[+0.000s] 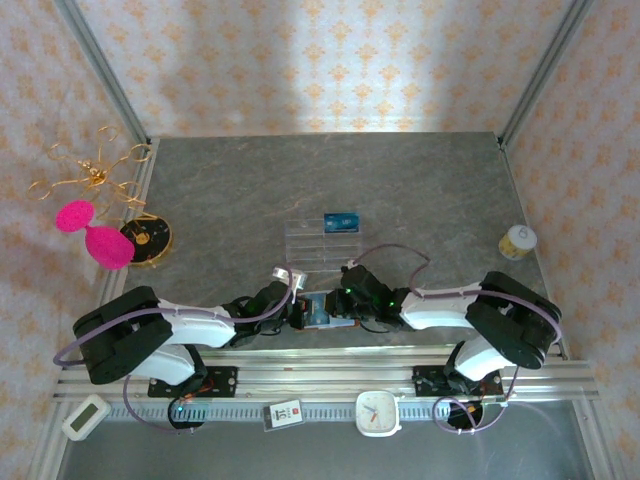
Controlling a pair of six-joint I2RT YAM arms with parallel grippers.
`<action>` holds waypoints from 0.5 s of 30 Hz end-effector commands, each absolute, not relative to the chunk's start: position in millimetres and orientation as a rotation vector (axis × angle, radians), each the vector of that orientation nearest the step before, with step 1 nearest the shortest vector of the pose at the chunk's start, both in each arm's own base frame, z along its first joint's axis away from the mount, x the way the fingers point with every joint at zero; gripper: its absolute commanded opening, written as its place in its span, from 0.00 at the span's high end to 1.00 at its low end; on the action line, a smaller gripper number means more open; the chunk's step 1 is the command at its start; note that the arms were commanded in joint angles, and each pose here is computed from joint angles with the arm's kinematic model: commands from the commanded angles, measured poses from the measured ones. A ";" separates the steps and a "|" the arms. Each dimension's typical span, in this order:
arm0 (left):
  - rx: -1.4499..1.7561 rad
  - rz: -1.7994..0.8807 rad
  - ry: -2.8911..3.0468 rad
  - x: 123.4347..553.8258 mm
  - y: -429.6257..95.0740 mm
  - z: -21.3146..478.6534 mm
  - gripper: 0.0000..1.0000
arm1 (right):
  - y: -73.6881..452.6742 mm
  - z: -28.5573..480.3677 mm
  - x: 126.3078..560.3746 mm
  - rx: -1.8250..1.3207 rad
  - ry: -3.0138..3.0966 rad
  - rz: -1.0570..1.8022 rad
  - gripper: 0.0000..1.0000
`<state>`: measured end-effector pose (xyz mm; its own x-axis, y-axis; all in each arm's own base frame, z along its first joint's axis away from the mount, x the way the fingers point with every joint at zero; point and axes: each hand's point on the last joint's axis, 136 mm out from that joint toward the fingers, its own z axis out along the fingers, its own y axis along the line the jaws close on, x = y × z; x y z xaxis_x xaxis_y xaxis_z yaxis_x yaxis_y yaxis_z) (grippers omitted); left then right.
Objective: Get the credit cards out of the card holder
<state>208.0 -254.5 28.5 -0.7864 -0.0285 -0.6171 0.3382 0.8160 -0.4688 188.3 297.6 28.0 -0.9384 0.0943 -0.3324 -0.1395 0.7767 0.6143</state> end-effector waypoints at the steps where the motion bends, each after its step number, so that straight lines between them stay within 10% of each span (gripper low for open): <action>1: 0.226 -0.747 2.413 199.7 -247.3 13.5 1.00 | 299.9 24.4 187.5 -0.042 2.630 0.962 0.88; 15: 0.204 -0.750 2.385 199.9 -241.5 22.1 1.00 | 268.8 26.8 188.5 0.078 2.608 0.888 1.00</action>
